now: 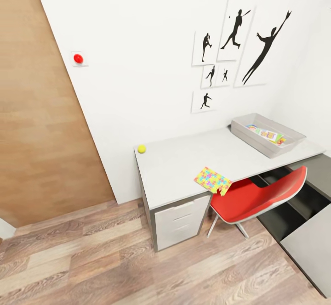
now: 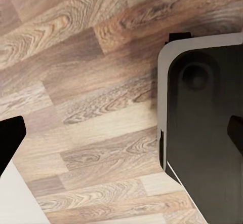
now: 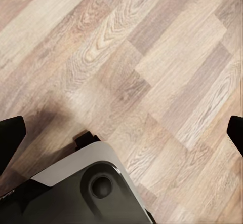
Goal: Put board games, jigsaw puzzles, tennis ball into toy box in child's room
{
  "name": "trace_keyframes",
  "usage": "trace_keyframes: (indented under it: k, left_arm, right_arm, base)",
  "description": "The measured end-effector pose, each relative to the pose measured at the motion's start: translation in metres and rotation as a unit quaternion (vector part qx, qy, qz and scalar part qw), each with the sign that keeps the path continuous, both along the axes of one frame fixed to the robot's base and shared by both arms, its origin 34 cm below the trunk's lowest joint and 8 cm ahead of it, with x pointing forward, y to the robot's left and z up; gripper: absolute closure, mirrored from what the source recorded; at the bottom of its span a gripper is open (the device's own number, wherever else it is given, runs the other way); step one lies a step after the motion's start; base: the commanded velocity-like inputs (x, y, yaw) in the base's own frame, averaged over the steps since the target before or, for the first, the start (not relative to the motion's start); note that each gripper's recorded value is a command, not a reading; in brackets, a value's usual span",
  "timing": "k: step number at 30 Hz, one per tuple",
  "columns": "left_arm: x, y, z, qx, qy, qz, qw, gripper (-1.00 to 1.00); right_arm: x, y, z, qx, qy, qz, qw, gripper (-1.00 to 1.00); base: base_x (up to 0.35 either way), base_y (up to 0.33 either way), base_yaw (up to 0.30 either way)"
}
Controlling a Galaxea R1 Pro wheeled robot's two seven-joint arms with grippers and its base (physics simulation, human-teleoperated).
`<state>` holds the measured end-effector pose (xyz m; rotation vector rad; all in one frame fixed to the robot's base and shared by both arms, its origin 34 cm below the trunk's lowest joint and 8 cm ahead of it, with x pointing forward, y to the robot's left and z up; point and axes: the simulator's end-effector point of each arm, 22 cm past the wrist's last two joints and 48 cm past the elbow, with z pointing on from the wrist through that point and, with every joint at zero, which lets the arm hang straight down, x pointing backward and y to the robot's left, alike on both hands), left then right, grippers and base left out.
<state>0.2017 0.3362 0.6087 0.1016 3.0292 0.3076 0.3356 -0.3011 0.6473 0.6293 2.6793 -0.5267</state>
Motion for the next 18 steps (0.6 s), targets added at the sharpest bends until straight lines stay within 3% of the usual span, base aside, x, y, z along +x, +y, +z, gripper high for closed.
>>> trace_keyframes:
  k: [18]
  left_arm:
    - [0.012, 0.0, 0.003, 0.0, -0.015, 0.0, 0.9999, -1.0]
  right_arm:
    - [0.006, 0.002, 0.006, -0.002, -0.013, 0.0, 0.9999, -1.0]
  base:
    - [0.0, 0.0, 0.0]
